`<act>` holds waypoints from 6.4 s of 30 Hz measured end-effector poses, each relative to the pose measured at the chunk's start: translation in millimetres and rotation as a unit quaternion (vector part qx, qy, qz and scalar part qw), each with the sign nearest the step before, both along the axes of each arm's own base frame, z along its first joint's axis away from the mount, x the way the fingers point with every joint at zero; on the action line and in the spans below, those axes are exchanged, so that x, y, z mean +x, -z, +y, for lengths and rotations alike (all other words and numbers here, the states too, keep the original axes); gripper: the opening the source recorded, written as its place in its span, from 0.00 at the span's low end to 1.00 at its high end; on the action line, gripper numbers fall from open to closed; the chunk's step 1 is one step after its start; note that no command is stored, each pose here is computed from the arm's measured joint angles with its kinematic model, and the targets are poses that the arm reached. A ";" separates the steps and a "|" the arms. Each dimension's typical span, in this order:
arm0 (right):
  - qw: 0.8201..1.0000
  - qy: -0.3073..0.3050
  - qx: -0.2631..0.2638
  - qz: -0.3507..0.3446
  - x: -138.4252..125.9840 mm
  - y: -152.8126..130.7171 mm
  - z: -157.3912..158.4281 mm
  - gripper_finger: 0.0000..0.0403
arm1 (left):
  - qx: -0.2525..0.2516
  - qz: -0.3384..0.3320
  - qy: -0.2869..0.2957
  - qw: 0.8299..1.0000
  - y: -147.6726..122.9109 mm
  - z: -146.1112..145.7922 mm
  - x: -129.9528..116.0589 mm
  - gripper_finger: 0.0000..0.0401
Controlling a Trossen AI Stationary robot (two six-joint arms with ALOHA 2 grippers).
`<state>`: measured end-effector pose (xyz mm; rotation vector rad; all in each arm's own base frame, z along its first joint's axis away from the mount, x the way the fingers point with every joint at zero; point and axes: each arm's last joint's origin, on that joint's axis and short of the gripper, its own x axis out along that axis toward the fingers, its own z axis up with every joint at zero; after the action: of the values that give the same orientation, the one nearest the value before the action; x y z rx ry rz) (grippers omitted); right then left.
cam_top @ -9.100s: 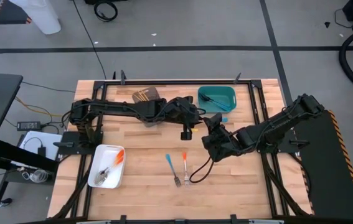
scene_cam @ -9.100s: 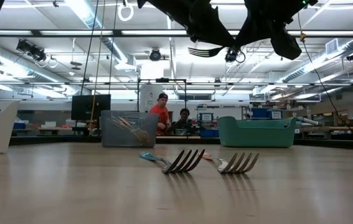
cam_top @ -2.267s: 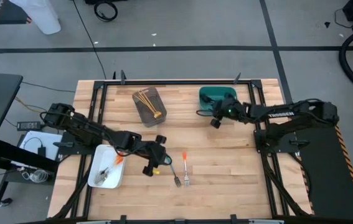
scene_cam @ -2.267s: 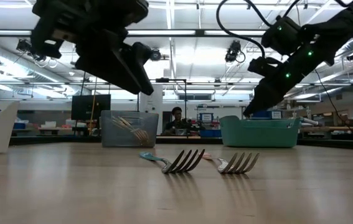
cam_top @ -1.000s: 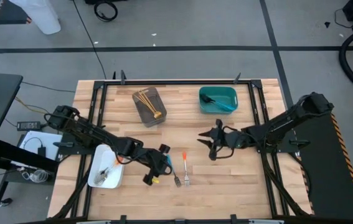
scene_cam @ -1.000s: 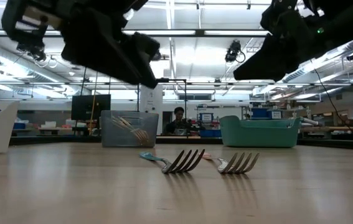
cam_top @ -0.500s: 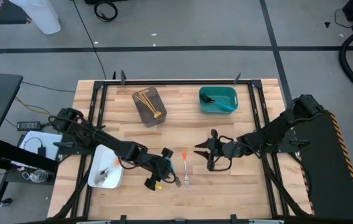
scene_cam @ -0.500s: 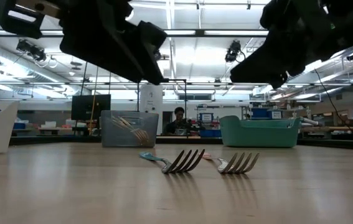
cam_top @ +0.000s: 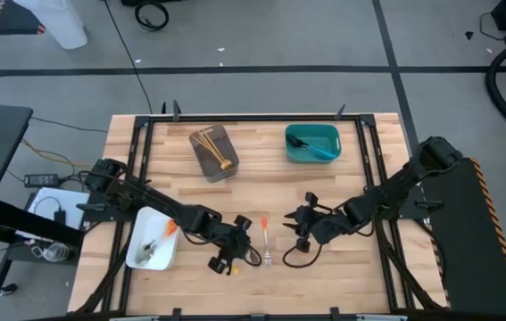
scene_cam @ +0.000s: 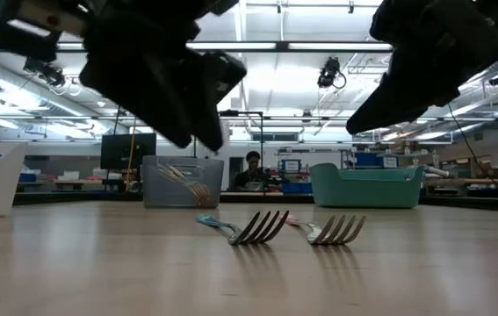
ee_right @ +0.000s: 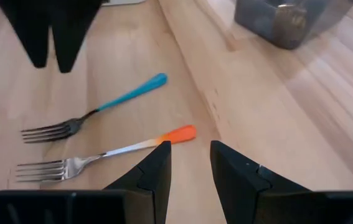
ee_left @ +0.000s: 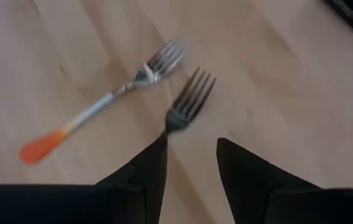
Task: Sort silverware by color (type)
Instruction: Put the blue fork into the green bin
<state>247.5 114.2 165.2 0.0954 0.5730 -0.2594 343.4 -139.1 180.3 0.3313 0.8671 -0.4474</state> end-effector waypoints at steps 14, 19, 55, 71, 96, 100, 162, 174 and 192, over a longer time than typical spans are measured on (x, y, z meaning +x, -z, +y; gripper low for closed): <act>1.000 -0.013 -0.011 0.008 -11.8 -3.5 6.7 0.30 | 0.050 0.008 0.048 0.998 16.1 14.6 12.1 0.37; 1.000 -0.021 -0.004 -0.006 -14.3 -10.4 8.6 0.30 | 0.047 0.000 0.036 0.998 3.0 14.8 12.6 0.37; 0.981 -0.185 0.024 0.048 -13.2 -9.7 11.8 0.28 | 0.067 -0.014 0.181 0.981 39.8 39.7 33.4 0.37; 0.986 -0.133 0.024 0.092 -19.9 -2.5 6.2 0.28 | 0.058 0.021 0.206 0.977 59.3 40.0 33.0 0.14; 0.995 -0.078 0.008 0.059 -22.0 -13.1 -0.4 0.28 | 0.164 0.014 0.194 0.967 33.8 28.8 18.6 0.02; 0.997 -0.057 -0.009 0.049 -21.6 -13.7 -1.8 0.28 | 0.207 0.005 0.185 0.961 33.2 25.2 18.3 0.02; 0.939 0.146 -0.268 -0.156 -6.8 -76.8 -11.0 0.44 | 0.099 -0.567 -0.146 0.804 -101.0 107.0 31.9 0.02; 0.904 0.151 -0.345 -0.200 13.5 -86.3 -16.7 0.44 | 0.078 -0.590 -0.198 0.779 -106.9 109.5 29.9 0.02; 0.892 0.124 -0.349 -0.260 29.7 -108.3 -35.5 0.44 | 0.047 -0.609 -0.214 0.762 -105.4 110.1 31.6 0.02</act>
<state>277.2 78.7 273.5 -0.4562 -0.0942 -0.6524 374.9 -29.0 285.7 0.4132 -0.3461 0.2822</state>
